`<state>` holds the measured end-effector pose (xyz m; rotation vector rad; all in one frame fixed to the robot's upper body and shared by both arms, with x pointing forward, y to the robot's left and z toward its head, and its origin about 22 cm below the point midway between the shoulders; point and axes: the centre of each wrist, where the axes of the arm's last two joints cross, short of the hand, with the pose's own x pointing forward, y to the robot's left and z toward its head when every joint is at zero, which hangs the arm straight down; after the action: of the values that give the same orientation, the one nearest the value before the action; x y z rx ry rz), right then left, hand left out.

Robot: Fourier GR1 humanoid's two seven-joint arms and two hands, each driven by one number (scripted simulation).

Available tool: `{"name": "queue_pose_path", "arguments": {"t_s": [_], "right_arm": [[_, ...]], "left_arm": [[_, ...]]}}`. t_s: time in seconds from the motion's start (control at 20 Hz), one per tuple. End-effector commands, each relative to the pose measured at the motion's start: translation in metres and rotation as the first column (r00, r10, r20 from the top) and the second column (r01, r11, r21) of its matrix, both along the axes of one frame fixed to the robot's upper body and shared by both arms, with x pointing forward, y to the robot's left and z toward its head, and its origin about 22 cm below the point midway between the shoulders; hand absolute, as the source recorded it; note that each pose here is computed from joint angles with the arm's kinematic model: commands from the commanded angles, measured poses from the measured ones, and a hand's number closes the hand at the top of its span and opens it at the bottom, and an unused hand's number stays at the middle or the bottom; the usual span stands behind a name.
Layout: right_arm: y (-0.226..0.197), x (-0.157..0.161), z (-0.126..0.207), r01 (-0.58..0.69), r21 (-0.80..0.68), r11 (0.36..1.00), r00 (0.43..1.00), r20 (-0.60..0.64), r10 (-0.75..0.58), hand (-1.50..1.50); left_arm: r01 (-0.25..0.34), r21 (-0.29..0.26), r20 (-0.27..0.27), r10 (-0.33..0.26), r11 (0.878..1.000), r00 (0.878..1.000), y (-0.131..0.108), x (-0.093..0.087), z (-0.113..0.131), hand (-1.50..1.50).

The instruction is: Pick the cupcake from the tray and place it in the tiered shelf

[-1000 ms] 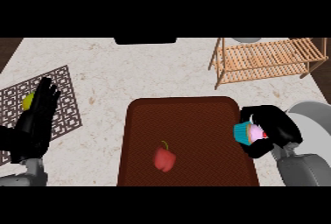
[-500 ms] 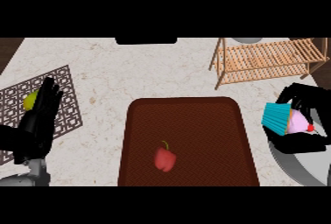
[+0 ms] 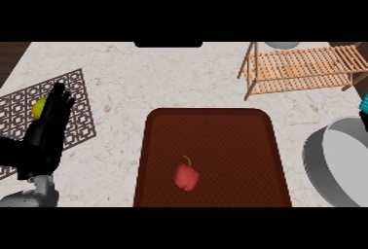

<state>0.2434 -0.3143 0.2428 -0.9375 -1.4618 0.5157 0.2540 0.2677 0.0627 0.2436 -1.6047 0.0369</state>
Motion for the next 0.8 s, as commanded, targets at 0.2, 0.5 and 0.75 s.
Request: {"name": "queue_pose_path", "arguments": {"t_s": [0.2,0.5,0.75], "right_arm": [[-0.036,0.045,0.01,0.101,0.038,0.994,0.993,0.052,-0.102,1.5],[-0.044,0.081,-0.05,0.089,0.081,0.993,0.993,0.076,-0.095,1.5],[-0.051,0.118,-0.062,0.095,0.108,0.99,0.989,0.105,-0.106,1.5]], "left_arm": [[0.002,-0.002,-0.003,-0.002,1.0,1.0,0.003,-0.008,-0.008,0.0],[0.008,-0.005,0.002,-0.008,1.0,1.0,0.014,-0.003,-0.005,0.0],[0.004,0.006,0.017,-0.004,1.0,1.0,-0.009,0.001,-0.009,0.0]]}}
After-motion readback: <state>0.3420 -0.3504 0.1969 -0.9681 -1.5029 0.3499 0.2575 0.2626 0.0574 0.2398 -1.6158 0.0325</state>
